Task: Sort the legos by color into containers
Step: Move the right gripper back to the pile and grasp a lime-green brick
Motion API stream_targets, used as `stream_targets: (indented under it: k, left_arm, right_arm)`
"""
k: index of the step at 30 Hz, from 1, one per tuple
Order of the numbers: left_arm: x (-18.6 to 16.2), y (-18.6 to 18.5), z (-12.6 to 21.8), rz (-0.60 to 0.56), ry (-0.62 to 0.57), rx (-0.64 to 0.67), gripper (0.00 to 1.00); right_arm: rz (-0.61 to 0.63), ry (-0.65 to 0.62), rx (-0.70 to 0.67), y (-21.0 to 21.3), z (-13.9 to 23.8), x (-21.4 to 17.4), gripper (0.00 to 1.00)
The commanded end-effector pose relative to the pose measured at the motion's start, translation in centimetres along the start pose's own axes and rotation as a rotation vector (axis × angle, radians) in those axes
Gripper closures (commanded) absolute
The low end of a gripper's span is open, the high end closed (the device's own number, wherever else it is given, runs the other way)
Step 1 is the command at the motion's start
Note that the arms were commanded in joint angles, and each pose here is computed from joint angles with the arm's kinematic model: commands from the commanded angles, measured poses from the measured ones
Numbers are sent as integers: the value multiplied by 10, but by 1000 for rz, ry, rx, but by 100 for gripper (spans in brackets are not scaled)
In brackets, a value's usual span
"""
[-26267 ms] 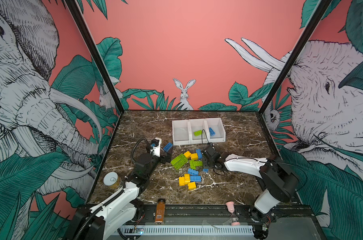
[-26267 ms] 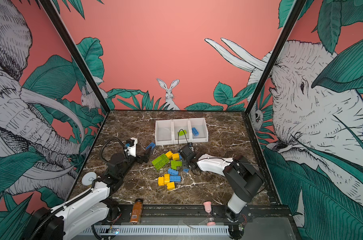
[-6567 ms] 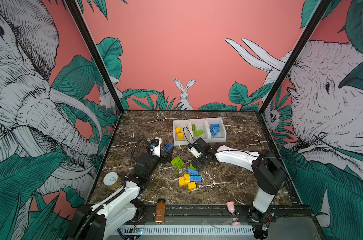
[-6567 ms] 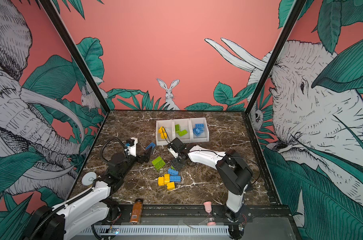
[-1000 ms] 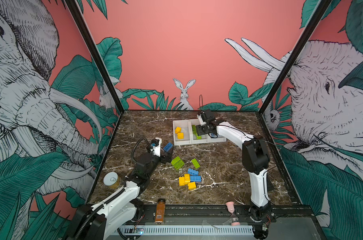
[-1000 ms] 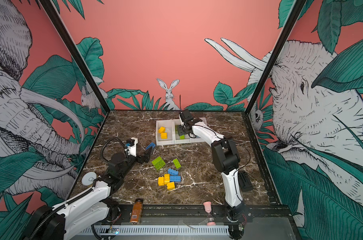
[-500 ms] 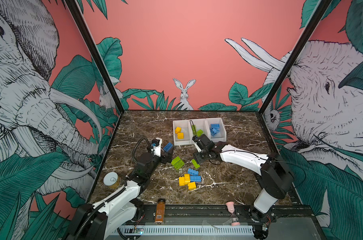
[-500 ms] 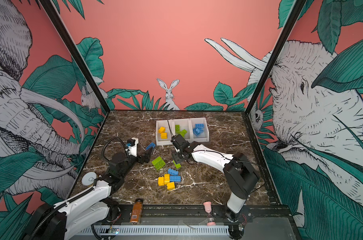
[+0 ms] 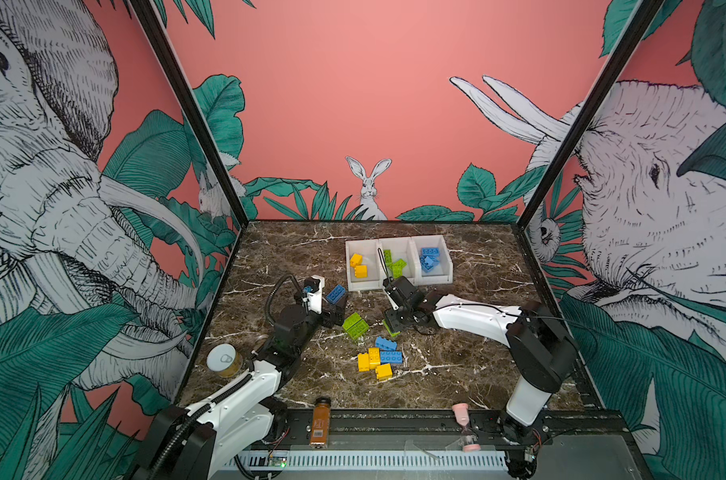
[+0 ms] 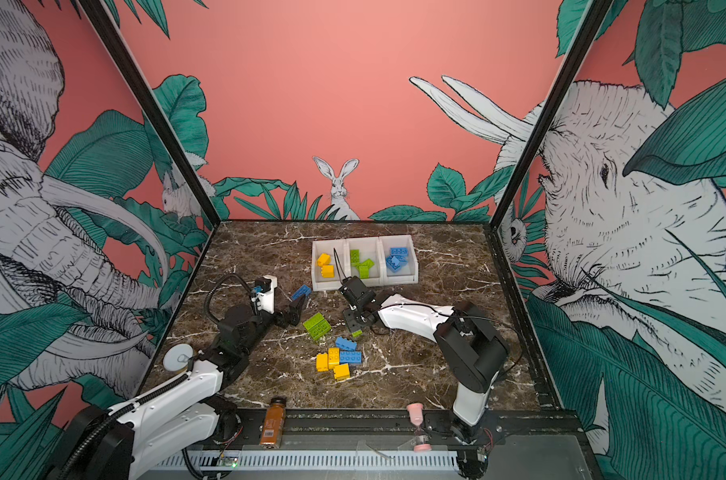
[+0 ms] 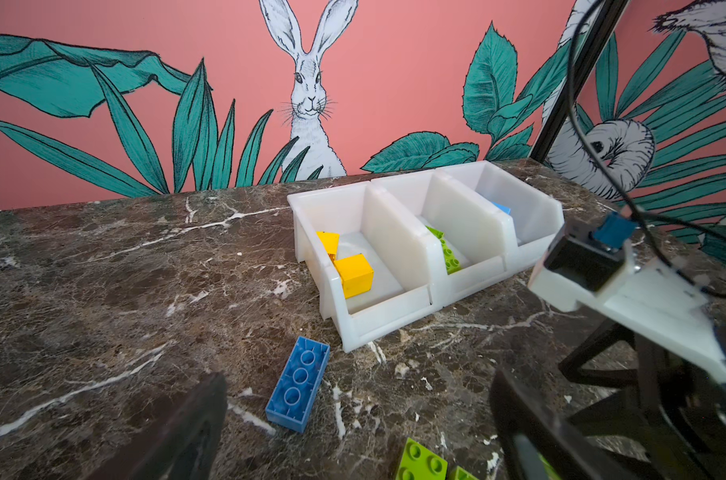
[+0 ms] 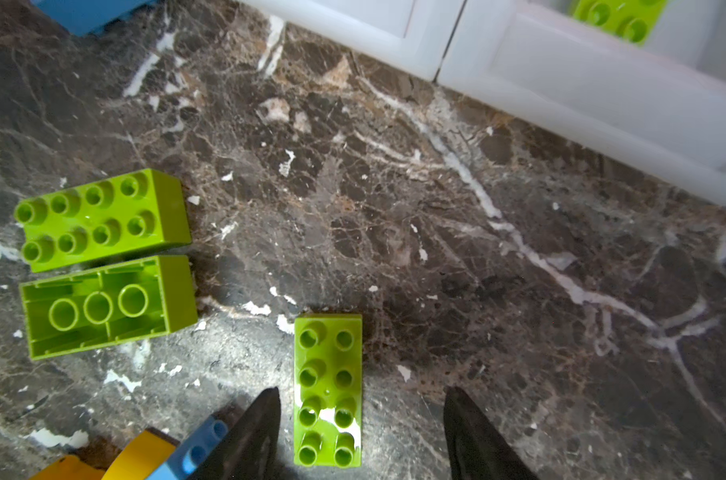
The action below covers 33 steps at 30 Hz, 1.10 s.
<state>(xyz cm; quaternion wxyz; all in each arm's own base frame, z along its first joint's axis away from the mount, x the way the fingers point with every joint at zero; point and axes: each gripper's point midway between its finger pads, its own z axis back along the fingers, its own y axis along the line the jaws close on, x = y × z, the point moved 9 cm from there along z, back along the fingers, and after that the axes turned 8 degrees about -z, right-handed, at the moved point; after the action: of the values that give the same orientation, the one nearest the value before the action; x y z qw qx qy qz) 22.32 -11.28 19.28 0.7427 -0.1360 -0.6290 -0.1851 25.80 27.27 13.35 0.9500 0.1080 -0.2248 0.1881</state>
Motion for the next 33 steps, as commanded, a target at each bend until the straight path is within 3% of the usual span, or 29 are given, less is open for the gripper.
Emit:
stream_targets:
  k: [1, 10, 22, 33]
  left_arm:
    - [5, 1, 1, 7, -26, 7, 1]
    - [5, 1, 1, 7, -25, 11, 1]
    - [6, 1, 2, 7, -31, 10, 1]
    - [6, 2, 4, 3, -30, 17, 1]
  right_arm:
    - [26, -7, 43, 9, -6, 1, 38]
    - [38, 41, 7, 5, -28, -10, 39]
    - [67, 69, -61, -1, -33, -14, 51]
    - [40, 0, -76, -3, -26, -7, 63]
